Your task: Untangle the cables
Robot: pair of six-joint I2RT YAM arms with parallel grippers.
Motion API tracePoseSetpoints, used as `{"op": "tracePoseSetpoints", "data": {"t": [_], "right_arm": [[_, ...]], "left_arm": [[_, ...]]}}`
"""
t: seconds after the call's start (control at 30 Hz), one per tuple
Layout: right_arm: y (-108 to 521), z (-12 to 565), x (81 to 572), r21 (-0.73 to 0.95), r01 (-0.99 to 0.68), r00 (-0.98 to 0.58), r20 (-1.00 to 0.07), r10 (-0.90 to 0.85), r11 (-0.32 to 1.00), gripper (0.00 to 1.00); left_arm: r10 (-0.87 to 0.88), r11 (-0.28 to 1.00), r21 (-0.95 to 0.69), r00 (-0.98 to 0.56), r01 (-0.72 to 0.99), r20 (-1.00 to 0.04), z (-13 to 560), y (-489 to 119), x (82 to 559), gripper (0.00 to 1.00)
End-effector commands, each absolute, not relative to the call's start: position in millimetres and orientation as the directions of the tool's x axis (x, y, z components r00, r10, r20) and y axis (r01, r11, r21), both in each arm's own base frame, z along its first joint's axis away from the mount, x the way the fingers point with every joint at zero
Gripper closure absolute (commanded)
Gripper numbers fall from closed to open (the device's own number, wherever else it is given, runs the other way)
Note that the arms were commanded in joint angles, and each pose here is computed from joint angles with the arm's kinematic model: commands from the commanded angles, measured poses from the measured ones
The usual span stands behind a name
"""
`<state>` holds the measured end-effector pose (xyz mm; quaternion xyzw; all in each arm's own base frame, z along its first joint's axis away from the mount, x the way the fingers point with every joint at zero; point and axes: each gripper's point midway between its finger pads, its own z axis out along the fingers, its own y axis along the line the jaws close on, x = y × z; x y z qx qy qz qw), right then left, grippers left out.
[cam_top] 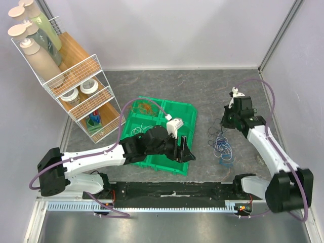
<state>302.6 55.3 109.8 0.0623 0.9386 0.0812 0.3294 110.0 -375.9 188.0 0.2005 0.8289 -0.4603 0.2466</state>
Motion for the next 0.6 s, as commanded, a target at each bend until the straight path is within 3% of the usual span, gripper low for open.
{"op": "tracePoseSetpoints", "data": {"t": [0.0, 0.23, 0.37, 0.57], "right_arm": [[74, 194, 306, 0.311, -0.045, -0.637, -0.741, 0.213, 0.949, 1.0], [74, 291, 289, 0.329, -0.099, -0.513, -0.825, 0.235, 0.939, 1.0], [82, 334, 276, 0.369, -0.16, -0.455, -0.851, 0.263, 0.916, 1.0], [106, 374, 260, 0.479, -0.267, -0.44, -0.833, 0.337, 0.836, 1.0]], "left_arm": [[-0.038, 0.328, -0.749, -0.784, 0.576, -0.62, 250, -399, 112, 0.26], [-0.073, 0.406, -0.722, -0.767, 0.561, -0.637, 269, -407, 132, 0.28], [-0.105, 0.344, -0.725, -0.743, 0.597, -0.661, 297, -420, 136, 0.25], [-0.116, 0.347, -0.715, -0.729, 0.607, -0.674, 311, -437, 146, 0.21]]}}
